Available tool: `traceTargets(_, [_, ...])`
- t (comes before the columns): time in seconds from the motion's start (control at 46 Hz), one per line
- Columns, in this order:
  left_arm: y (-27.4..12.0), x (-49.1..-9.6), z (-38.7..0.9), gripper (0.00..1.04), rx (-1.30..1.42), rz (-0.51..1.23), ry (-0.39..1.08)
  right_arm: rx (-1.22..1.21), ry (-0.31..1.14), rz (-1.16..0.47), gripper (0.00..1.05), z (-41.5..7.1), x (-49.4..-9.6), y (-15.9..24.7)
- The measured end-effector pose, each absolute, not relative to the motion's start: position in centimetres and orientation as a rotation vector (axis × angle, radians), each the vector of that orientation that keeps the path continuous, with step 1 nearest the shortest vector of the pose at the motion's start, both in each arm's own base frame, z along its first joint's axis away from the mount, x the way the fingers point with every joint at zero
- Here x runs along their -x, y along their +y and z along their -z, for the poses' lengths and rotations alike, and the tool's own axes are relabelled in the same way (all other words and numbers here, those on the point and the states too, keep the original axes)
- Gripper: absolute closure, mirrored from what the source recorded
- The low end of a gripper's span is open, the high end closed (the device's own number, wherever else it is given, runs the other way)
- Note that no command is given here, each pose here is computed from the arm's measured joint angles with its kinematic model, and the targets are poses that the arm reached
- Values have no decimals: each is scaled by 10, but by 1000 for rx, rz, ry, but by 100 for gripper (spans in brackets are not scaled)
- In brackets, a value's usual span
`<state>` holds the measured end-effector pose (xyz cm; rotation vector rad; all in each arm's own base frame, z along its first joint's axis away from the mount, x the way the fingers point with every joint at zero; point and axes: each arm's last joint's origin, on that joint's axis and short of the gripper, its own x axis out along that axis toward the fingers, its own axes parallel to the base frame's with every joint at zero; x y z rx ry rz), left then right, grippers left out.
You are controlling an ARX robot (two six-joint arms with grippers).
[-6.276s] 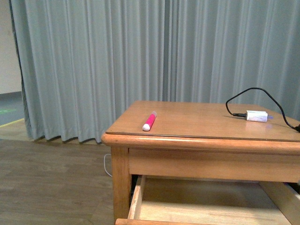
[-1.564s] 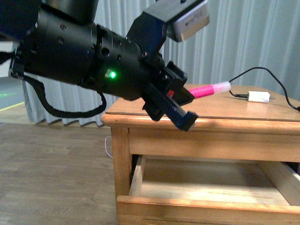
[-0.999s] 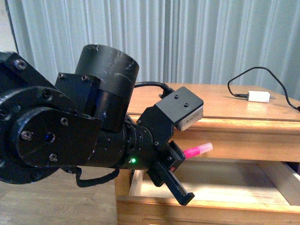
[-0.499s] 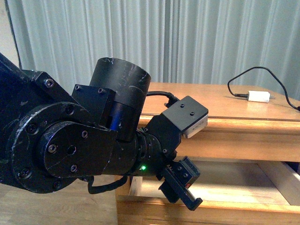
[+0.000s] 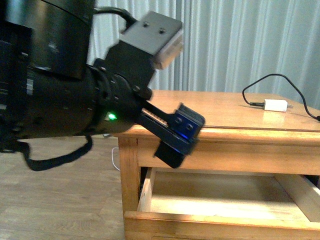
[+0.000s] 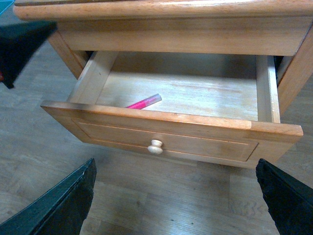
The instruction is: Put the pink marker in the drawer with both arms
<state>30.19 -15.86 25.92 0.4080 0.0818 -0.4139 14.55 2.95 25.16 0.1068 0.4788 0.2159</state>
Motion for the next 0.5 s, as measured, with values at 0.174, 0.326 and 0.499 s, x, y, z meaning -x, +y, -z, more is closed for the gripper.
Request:
traceTargets(0.174, [-131,-271,-275,6,-314,294,29,-107,479,-216,8,-252,-146,30])
traceTargets(0.326, [-101,-225,-284,6,-202,156,-29,-107,479,-216,8,-252,-146,30])
traceTargets(0.499, [-72,-185,-265,6,-113,38,18,-107,479,-216,8,-252,-146,30])
